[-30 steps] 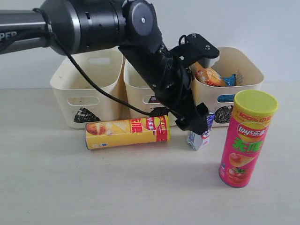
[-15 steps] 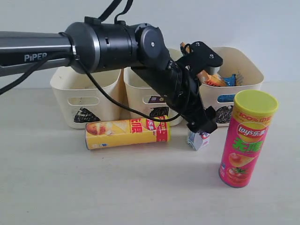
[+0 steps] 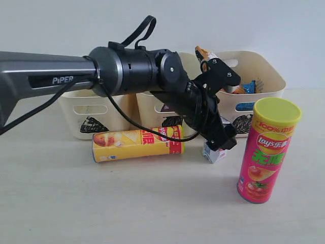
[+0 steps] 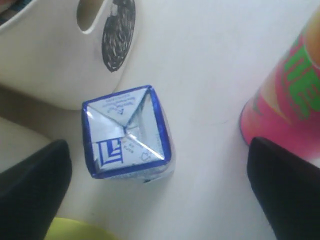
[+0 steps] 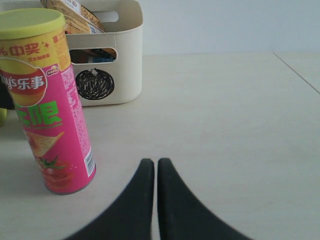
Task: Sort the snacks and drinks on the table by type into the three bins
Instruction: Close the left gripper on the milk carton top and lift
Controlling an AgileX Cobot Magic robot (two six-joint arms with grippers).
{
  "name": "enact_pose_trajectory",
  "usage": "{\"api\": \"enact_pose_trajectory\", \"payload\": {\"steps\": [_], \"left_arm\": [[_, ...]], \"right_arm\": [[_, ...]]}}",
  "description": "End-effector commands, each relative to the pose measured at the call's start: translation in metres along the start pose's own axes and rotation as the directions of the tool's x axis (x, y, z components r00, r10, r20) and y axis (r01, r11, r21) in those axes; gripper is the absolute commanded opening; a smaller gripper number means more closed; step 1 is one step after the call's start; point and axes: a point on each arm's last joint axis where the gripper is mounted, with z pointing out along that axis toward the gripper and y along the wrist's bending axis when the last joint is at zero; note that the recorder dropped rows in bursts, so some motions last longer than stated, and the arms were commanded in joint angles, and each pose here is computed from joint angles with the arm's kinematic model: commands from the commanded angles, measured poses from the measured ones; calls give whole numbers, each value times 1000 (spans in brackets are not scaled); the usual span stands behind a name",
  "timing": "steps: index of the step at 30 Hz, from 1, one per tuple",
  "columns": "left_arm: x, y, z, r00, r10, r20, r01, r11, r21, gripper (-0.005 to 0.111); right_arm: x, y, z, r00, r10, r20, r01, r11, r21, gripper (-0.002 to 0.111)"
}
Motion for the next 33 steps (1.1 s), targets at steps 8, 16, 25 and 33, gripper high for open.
{"api": "enact_pose_trajectory", "payload": {"steps": [8,16,25,33], "left_arm": [[-6,1,4,997,1,71,3,999,-51,87],[3,1,21,998,-14,65,17,998,-55,87],[10,4,36,996,-24,85,31,996,-85,87],[8,7,39,991,-20,129,37,991,-127,86]], "right_arm": [[1,0,0,1000,-4,8,4,1000,0,0],[1,0,0,1000,-4,8,4,1000,0,0],[1,0,0,1000,-4,8,4,1000,0,0],[1,0,0,1000,-4,8,4,1000,0,0]]}}
